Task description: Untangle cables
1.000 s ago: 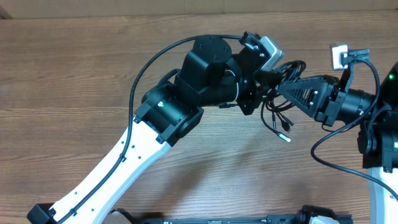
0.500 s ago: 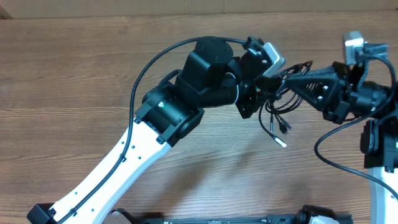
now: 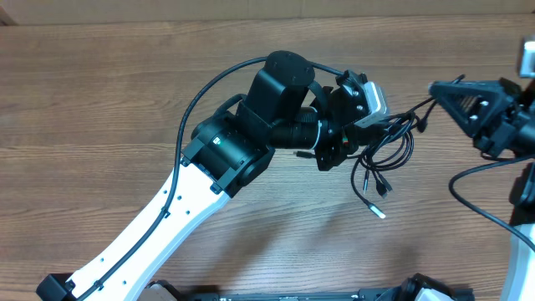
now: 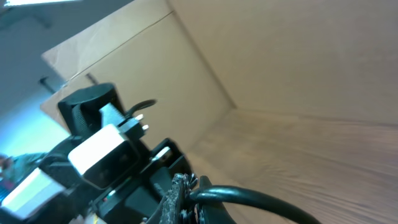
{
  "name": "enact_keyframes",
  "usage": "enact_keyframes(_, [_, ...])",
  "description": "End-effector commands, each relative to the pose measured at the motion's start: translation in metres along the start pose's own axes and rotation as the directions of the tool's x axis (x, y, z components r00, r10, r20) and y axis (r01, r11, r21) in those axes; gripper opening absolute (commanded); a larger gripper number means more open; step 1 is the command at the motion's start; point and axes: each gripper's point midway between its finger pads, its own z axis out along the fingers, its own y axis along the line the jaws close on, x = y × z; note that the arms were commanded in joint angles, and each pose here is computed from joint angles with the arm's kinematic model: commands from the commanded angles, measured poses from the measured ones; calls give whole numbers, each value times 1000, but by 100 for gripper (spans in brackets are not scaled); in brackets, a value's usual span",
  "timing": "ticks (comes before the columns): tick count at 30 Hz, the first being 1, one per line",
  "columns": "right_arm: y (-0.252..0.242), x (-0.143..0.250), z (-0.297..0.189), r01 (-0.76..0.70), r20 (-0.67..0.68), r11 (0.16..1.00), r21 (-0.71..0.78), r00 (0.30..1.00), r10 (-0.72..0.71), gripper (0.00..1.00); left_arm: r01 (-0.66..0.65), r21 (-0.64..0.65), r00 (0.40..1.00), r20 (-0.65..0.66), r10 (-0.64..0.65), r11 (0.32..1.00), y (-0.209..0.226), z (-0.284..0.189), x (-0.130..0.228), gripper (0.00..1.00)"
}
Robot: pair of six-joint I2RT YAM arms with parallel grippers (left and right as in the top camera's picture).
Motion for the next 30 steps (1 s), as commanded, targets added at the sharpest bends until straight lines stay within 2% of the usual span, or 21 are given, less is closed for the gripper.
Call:
enact_keyframes(1, [-4,-8,-13,-2,30,999,46,1000,0,4,-40,32,999,19,39,999,-7,0,-7,4])
enact_keyframes(3, [-11,-10,-19,-23,47,997,73,999,20,8,-41,34,999,20,40,999,-7,0,-7,4])
enact_keyframes(4, [-13,-10,-22,-32,54,996,83,998,28,16,-43,38,999,24,42,998,-8,-1,-8,4])
enact_keyframes(5, [-16,-11,-24,-40,59,995,91,998,35,27,-47,53,998,32,46,997,-10,-1,-10,4])
enact_keyframes(8, [-20,-10,-26,-65,63,993,97,996,59,80,-73,104,995,69,66,992,-19,-2,-18,4])
enact_keyframes(9, [-21,-10,-26,-73,63,993,96,996,68,87,-80,111,994,79,71,991,-21,-2,-20,4])
enact_keyframes(11, [-22,-8,-26,-87,57,992,89,995,82,96,-88,111,993,88,78,990,-20,-2,-22,4])
enact_keyframes(13, [-23,-7,-26,-99,51,992,82,994,95,100,-85,104,993,88,76,991,-17,-4,-22,4])
enact_keyframes(18, [-23,-4,-26,-111,41,991,71,993,109,100,-55,83,995,88,48,995,-6,-10,-21,4])
enact_keyframes(24, [-11,4,-25,-113,-15,994,12,993,113,100,53,24,994,91,-55,998,22,-24,-19,4])
enact_keyframes(30, [-14,10,-24,-197,-17,980,7,980,197,100,131,-16,984,127,-128,991,42,-37,-24,4])
